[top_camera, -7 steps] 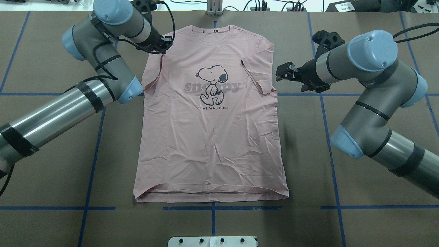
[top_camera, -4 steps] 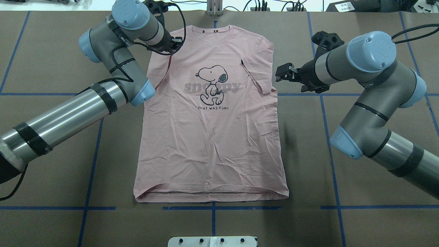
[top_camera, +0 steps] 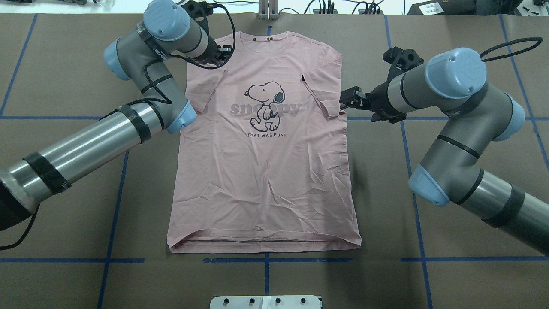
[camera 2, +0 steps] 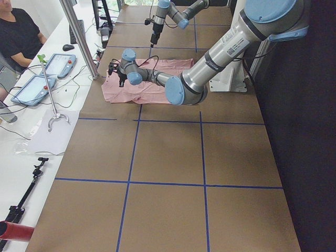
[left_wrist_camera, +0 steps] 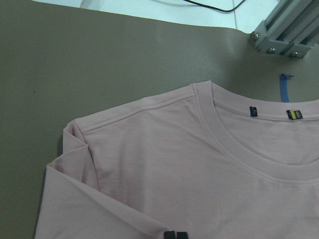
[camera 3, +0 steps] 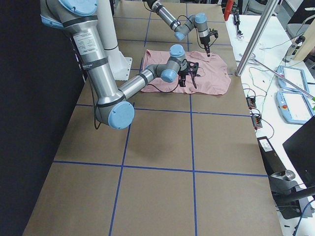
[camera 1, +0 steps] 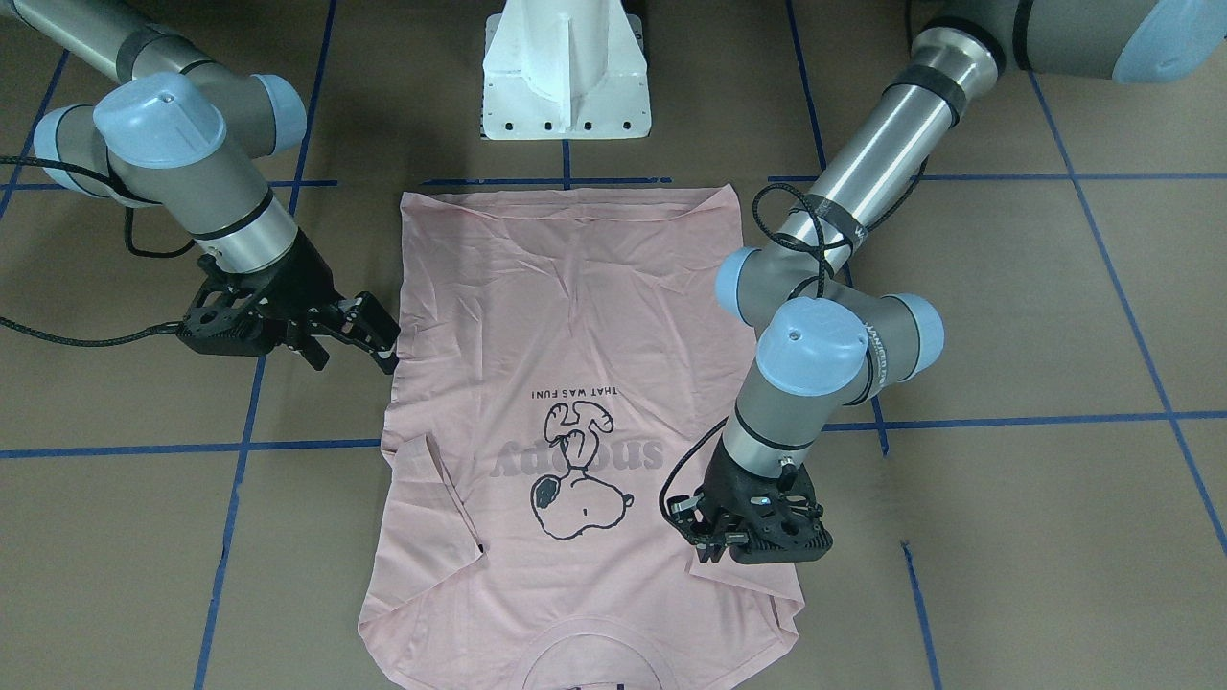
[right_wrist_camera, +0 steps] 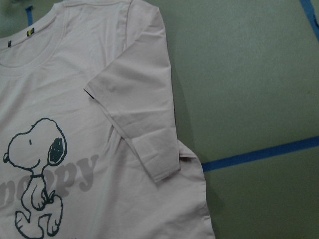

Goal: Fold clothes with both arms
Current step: 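Move both grippers down to the shirt's hem corners nearest the robot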

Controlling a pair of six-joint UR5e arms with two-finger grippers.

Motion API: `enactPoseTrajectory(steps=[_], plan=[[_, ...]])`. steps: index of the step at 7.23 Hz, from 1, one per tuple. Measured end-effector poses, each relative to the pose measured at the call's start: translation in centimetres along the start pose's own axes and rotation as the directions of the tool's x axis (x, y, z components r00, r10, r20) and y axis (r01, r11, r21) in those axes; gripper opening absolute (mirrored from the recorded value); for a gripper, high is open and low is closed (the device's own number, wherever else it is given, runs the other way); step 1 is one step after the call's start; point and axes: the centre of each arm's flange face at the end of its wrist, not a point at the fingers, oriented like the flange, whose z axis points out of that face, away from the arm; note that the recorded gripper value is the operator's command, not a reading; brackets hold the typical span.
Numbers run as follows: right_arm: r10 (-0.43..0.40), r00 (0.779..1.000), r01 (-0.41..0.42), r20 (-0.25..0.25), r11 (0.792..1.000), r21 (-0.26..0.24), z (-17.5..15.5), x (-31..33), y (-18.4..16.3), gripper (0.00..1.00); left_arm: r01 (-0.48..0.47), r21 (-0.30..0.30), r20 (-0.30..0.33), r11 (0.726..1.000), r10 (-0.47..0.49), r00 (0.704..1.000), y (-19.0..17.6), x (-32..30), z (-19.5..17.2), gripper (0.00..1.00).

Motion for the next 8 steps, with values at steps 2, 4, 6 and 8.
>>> enactPoseTrajectory(steps=[2, 4, 6, 8], plan=[[0.150, 0.989, -0.149, 0.011, 0.988, -0.042, 0.7, -1.9, 6.4, 0.99, 0.007, 0.015, -0.079, 1.000, -0.006, 0.997, 3.0, -1.6, -3.7, 0.84], [0.246, 0.965, -0.249, -0.090, 0.968, -0.027, 0.4, -2.9, 17.7, 0.84, 0.000, 0.011, -0.110, 1.000, 0.001, 0.994, 5.5, -3.2, -5.5, 0.84], [0.333, 0.923, -0.329, -0.193, 0.943, 0.057, 0.6, -1.0, 26.0, 0.75, 0.001, 0.007, -0.109, 1.000, 0.000, 0.994, 6.1, -3.9, -5.5, 0.84], [0.393, 0.883, -0.375, -0.256, 0.919, 0.118, 1.5, 2.9, 27.6, 0.74, 0.001, 0.007, -0.109, 1.000, 0.000, 0.994, 6.2, -4.3, -5.3, 0.85]])
